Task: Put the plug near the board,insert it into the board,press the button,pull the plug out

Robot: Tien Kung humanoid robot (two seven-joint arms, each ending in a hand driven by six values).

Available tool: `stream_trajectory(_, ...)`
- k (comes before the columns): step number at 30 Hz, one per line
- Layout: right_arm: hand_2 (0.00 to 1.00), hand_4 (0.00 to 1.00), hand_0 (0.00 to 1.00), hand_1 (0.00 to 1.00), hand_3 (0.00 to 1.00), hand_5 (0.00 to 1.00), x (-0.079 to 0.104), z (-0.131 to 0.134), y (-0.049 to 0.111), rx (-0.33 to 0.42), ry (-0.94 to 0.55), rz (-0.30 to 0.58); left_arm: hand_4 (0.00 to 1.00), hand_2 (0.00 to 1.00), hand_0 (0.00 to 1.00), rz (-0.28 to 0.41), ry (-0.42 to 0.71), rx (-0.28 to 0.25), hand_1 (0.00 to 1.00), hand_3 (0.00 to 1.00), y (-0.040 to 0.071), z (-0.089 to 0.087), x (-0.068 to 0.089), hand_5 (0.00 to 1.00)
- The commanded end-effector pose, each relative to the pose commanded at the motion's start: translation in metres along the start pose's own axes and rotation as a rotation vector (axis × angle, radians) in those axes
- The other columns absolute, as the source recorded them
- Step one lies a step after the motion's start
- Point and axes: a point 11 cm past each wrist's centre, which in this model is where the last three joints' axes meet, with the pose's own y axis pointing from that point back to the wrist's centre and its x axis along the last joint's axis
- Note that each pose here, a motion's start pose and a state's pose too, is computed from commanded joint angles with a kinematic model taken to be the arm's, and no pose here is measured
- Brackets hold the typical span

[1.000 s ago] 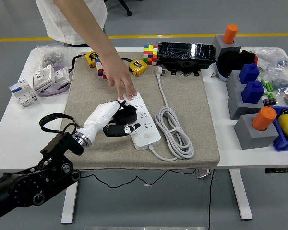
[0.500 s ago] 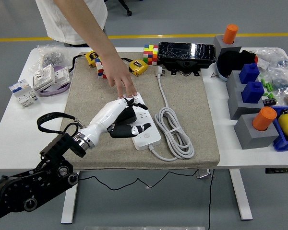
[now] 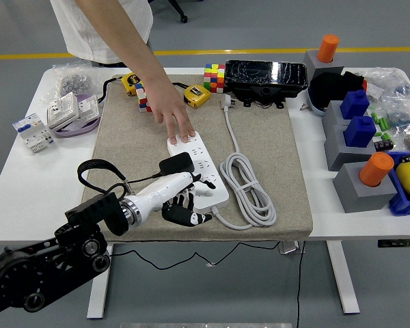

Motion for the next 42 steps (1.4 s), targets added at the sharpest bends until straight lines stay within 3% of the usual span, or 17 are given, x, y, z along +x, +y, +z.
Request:
stream_trajectory(10,0.613,0.885,0.537,0.626,0.55,0.413,0.0,-0.001,0.0,0.003,-0.004,-0.001,0.792,0.14,0.06,-0.051,-0.01,0.042,0.076,0.905,-0.001,-0.007,-0.006,0.226)
stream_trajectory(11,0.613,0.886,0.537,0.625,0.55,0.412,0.0,-0.001,0.0,0.002,-0.004,-0.001,0.803,0.139,0.057,-0.055,-0.011,0.045,0.075,0.858,-0.001,-0.008,-0.007,0.251)
stream_trajectory(16,0.613,0.886,0.537,0.625,0.55,0.412,0.0,-0.001,0.0,0.002,-0.004,-0.001,0.803,0.139,0.057,-0.076,-0.011,0.053,0.075,0.858,-0.002,-0.01,-0.011,0.251)
stream_trajectory(17,0.613,0.886,0.537,0.625,0.549,0.413,0.0,-0.001,0.0,0.002,-0.004,-0.001,0.804,0.137,0.058,-0.077,-0.009,0.052,0.075,0.798,-0.002,-0.011,-0.011,0.228)
stream_trajectory(34,0.613,0.885,0.537,0.626,0.549,0.412,0.0,-0.001,0.0,0.003,-0.004,-0.002,0.791,0.136,0.059,-0.092,-0.03,0.097,0.073,0.787,-0.004,-0.021,-0.015,0.212)
stream_trajectory(38,0.613,0.886,0.537,0.625,0.549,0.413,0.001,-0.001,0.0,0.004,-0.006,0.0,0.789,0.137,0.059,-0.054,0.016,0.039,0.073,0.767,-0.003,-0.013,-0.009,0.211)
stream_trajectory(40,0.613,0.886,0.537,0.625,0.549,0.413,0.001,0.0,0.0,0.002,-0.005,0.002,0.789,0.137,0.059,-0.001,0.087,-0.028,0.073,0.767,-0.003,-0.006,-0.001,0.211)
stream_trajectory(41,0.613,0.886,0.537,0.625,0.549,0.413,0.002,0.0,0.0,0.002,-0.005,0.003,0.78,0.151,0.094,0.018,0.117,-0.062,0.062,0.622,-0.003,-0.002,0.002,0.203)
stream_trajectory(42,0.613,0.886,0.537,0.625,0.549,0.413,0.002,0.0,0.0,0.001,-0.006,0.003,0.78,0.151,0.094,0.034,0.149,-0.092,0.062,0.622,-0.003,0.0,0.005,0.203)
